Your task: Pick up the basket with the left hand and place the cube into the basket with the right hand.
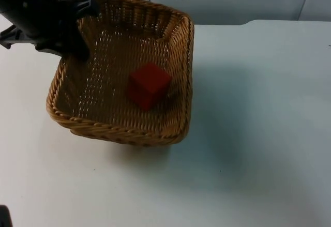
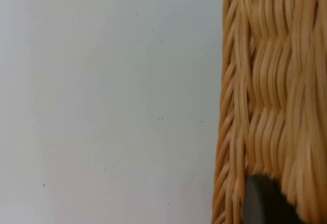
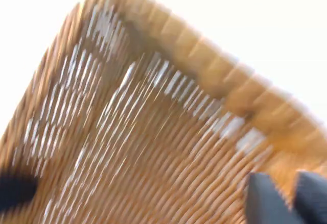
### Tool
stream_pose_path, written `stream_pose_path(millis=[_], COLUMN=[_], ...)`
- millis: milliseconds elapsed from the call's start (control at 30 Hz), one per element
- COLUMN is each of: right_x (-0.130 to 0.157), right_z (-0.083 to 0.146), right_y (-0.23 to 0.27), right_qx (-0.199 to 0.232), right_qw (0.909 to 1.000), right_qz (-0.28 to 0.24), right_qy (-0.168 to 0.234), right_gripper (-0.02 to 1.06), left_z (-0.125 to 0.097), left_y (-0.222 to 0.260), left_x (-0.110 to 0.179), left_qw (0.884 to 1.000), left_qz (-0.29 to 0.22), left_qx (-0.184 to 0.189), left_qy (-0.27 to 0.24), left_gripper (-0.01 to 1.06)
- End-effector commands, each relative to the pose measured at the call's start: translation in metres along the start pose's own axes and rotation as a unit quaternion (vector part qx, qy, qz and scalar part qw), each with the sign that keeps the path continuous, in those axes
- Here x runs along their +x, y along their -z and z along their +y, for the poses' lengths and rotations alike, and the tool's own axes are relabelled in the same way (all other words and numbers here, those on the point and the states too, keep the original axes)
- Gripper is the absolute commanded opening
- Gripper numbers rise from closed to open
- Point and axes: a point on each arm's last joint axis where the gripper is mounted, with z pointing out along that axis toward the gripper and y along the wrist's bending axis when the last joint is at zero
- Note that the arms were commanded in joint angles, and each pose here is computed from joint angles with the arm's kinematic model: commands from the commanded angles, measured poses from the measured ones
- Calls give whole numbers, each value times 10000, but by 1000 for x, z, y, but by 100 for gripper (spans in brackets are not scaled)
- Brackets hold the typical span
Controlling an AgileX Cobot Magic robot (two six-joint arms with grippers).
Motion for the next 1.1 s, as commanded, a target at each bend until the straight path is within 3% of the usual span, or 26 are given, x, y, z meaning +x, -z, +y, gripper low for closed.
stream_pose_path(millis=[0,100,167,200,300,333,400,467,533,867,967,1067], right_x=[-28,-49,-52,-50,-49,-49,-47,-46,-46,-49,-50,-52], right_z=[-13,-37,-44,-59,-93,-93,-106,-110,-111,-97,-91,-83], right_y=[48,103,121,143,185,185,200,205,205,199,197,194], right_qx=[291,734,943,1396,2075,2075,1939,1696,1720,1545,1503,1427], right_qw=[9972,9881,9845,9803,9590,9590,9535,9547,9544,9631,9650,9669], right_qz=[-680,-1307,-1439,-1352,-1745,-1745,-1929,-1999,-1997,-1941,-1927,-1916], right_qy=[-60,-341,-351,-355,-831,-831,-1265,-1407,-1403,-1039,-953,-893], right_gripper=[0,0,0,0,0,0,0,0,0,0,0,0], left_z=[-5,-5,-5,-5,-5,-5,-5,-4,-4,-7,-2,6], left_y=[5,5,5,5,5,5,5,2,-1,-44,-54,-70], left_x=[-1,-1,-1,-1,-1,-1,-1,0,0,5,9,17], left_qw=[9999,9999,9999,9999,9999,9999,9999,9999,9998,9878,9877,9870], left_qz=[-55,-55,-55,-55,-55,-55,-47,-8,12,31,129,338], left_qx=[113,113,113,113,113,113,116,141,177,1522,1513,1483], left_qy=[97,97,97,97,97,97,85,-41,-50,317,382,518], left_gripper=[0,0,0,0,0,0,0,0,0,0,2,11])
